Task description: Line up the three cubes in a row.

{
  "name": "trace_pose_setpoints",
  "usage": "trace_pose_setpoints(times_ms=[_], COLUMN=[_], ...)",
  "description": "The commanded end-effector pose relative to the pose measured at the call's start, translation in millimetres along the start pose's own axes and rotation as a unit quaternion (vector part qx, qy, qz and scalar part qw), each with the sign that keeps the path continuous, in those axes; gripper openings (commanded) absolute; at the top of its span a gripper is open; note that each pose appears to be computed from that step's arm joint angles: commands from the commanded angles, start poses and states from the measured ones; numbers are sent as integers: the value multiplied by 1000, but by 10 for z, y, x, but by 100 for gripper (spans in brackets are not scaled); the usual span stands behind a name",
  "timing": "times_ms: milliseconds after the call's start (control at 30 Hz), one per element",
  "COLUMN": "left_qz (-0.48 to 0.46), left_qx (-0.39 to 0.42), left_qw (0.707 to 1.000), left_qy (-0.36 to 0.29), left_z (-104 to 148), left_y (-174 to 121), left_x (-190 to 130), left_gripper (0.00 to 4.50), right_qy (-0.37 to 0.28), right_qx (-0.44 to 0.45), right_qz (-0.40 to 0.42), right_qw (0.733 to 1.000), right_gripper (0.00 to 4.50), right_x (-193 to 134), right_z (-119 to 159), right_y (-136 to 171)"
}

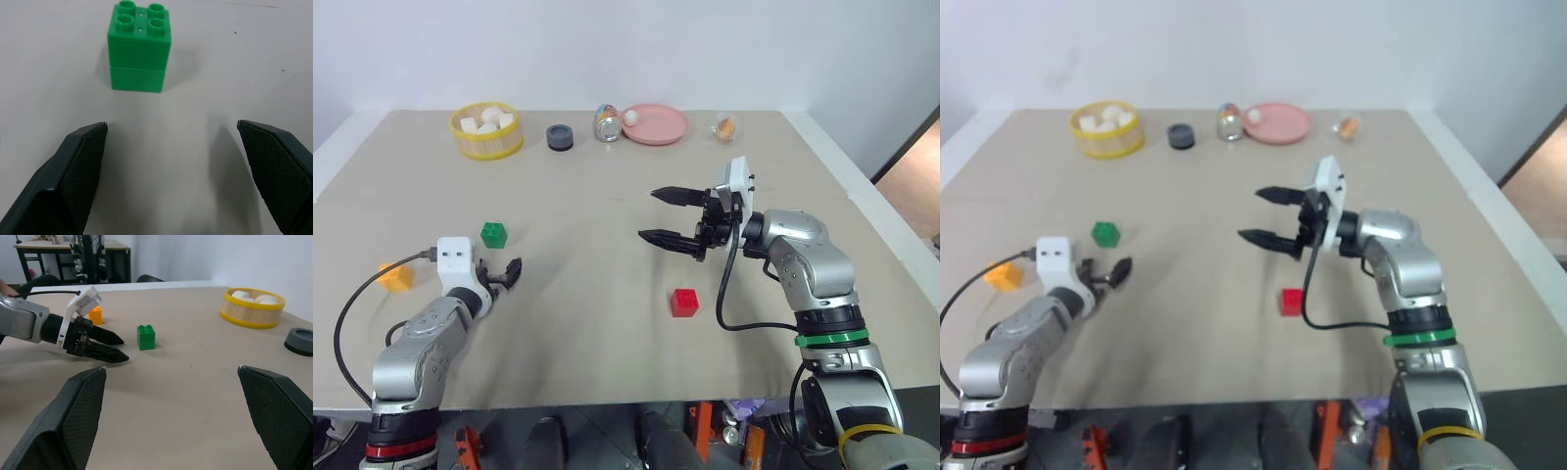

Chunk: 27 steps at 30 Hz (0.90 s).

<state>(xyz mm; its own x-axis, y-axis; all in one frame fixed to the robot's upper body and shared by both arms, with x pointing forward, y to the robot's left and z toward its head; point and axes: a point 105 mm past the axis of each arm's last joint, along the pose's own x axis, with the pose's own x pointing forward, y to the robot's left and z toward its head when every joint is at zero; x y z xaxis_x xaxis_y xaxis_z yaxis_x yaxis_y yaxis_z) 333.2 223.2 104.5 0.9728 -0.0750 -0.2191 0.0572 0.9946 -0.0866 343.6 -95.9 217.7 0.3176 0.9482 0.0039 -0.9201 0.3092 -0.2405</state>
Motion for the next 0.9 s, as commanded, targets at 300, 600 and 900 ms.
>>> trace_pose_setpoints(times_ms=[300,600,900], left_qz=[11,0,-30], left_qx=[40,62,76], left_qw=[999,998,997], left_qy=[2,1,0], left_z=[16,64,66], left_y=[112,148,72], left_x=[256,536,511], left_gripper=[442,442,193], right_qy=[-16,-11,-6], right_qx=[-24,-24,-27], right_qz=[-12,-20,-37], right_qw=[999,999,999], right_gripper=[447,447,450], right_x=[-41,-71,-125], right_z=[108,71,61], right_y=[21,45,-28])
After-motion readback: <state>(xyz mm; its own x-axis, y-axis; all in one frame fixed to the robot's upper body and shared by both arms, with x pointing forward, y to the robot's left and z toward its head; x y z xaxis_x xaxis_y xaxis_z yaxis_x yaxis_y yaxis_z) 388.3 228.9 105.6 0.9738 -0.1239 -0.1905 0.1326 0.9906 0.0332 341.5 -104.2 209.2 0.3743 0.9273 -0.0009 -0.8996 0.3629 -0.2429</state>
